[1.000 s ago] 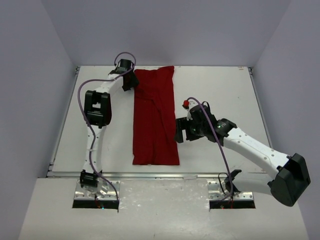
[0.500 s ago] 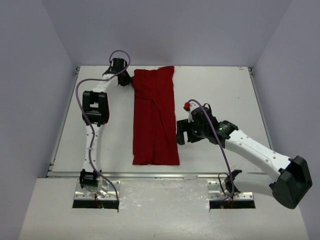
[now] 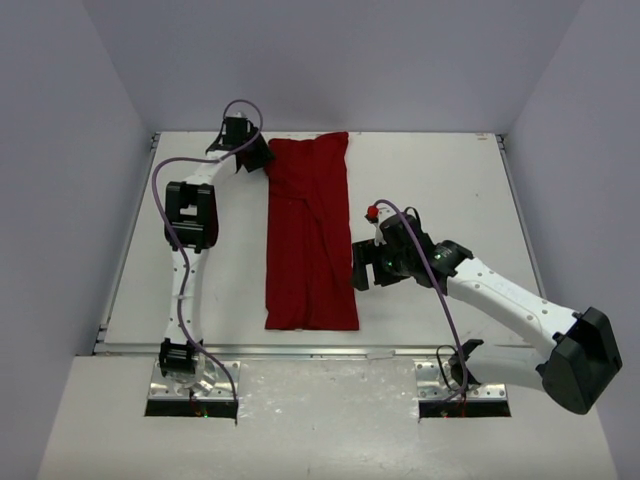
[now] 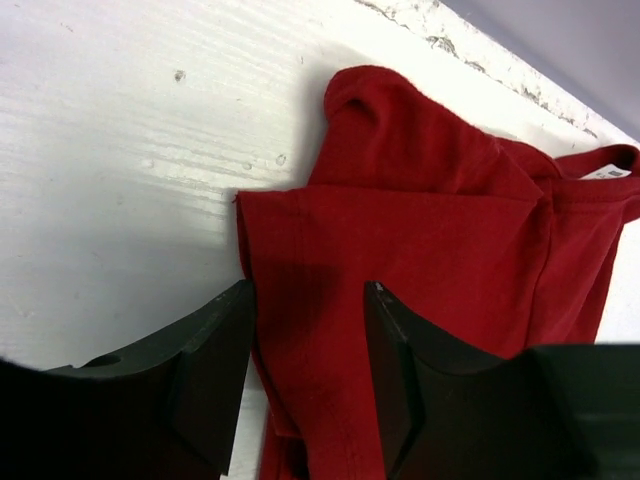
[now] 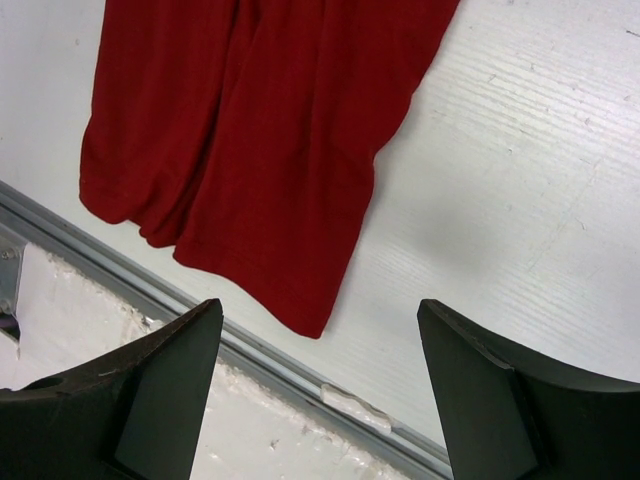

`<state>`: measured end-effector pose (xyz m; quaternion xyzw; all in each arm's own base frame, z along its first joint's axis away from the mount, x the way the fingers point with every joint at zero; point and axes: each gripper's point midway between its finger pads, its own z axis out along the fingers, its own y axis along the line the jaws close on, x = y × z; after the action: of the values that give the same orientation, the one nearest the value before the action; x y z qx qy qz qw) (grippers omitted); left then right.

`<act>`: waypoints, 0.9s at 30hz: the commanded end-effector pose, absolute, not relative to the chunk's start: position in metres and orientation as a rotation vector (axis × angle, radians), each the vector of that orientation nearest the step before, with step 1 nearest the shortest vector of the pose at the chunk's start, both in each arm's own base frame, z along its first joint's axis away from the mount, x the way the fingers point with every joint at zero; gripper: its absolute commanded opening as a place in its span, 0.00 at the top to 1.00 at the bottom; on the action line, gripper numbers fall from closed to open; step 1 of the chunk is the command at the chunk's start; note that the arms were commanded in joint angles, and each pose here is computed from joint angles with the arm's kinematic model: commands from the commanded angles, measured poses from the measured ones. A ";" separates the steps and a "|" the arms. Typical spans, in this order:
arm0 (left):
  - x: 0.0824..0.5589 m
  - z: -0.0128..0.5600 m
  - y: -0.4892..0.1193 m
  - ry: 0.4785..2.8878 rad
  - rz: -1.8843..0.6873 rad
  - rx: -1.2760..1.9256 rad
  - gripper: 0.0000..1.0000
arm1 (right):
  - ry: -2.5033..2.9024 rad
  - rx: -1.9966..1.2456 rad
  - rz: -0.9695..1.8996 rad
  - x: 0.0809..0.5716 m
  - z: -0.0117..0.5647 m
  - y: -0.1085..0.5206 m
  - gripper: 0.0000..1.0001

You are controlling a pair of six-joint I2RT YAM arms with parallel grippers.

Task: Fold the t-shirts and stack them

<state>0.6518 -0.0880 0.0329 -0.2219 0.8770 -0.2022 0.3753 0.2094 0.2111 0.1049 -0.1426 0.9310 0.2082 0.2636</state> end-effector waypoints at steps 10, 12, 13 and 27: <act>0.647 0.029 -0.075 2.229 -0.454 -0.616 0.67 | 2.483 -0.399 0.562 0.218 0.115 0.216 0.20; 0.653 0.025 -0.078 2.237 -0.467 -0.610 0.80 | 2.488 -0.401 0.558 0.218 0.113 0.215 0.20; 0.652 0.021 -0.079 2.251 -0.469 -0.612 0.84 | 2.485 -0.400 0.558 0.219 0.113 0.216 0.20; 0.664 0.100 -0.111 1.994 -0.717 -0.386 1.00 | 2.510 -0.413 0.556 0.219 0.103 0.218 0.20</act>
<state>0.6480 -0.1004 0.0203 -0.2033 0.8626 -0.2445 0.3935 0.2095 0.2100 0.0905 -0.1479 0.9385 0.1935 0.2447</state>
